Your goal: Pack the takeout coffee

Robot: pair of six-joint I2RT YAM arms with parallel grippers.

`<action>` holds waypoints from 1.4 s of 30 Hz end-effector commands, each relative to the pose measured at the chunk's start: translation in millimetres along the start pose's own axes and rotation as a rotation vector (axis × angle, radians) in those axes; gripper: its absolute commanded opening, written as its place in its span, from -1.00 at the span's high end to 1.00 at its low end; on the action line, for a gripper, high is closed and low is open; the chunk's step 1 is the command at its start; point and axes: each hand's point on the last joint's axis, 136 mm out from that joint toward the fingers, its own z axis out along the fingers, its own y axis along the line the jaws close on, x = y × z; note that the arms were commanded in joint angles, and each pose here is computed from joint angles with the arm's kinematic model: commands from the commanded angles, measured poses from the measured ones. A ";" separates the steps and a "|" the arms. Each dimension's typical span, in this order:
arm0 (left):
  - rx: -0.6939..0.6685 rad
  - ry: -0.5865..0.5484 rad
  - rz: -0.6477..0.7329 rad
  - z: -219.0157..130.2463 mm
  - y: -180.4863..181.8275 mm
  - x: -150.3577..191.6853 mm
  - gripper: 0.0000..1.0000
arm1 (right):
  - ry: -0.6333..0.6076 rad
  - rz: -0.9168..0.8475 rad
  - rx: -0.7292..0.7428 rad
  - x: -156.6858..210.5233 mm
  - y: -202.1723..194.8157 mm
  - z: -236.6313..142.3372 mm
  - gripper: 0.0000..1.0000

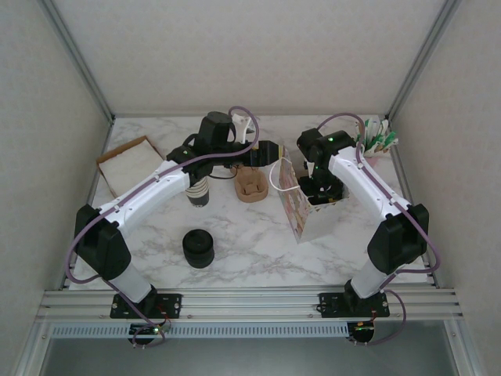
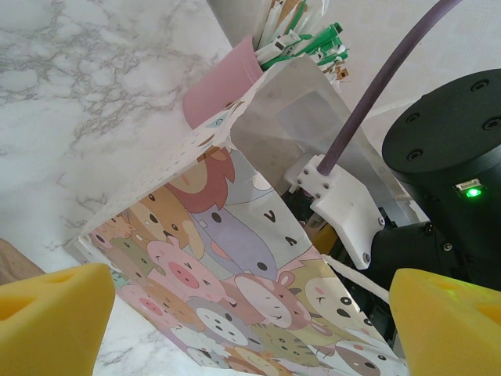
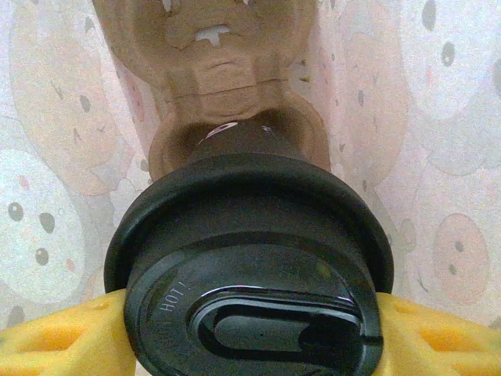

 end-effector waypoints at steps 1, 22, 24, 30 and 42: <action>0.024 -0.044 0.048 -12.7 -20.4 -14.8 -0.81 | -0.004 -0.004 -0.019 0.4 1.2 -1.2 -0.34; 0.025 -0.044 0.050 -12.2 -20.8 -15.4 -0.81 | 0.013 0.003 -0.018 -4.4 2.9 6.2 -0.34; 0.024 -0.043 0.050 -12.2 -20.5 -15.1 -0.81 | 0.012 0.003 -0.018 -5.7 3.0 7.4 -0.34; 0.024 -0.044 0.050 -12.6 -21.0 -15.7 -0.81 | 0.009 -0.001 -0.022 -10.6 4.4 15.4 -0.34; 0.019 -0.043 0.048 -11.5 -18.9 -14.7 -0.81 | 0.041 0.004 -0.017 -6.5 3.4 36.2 -0.34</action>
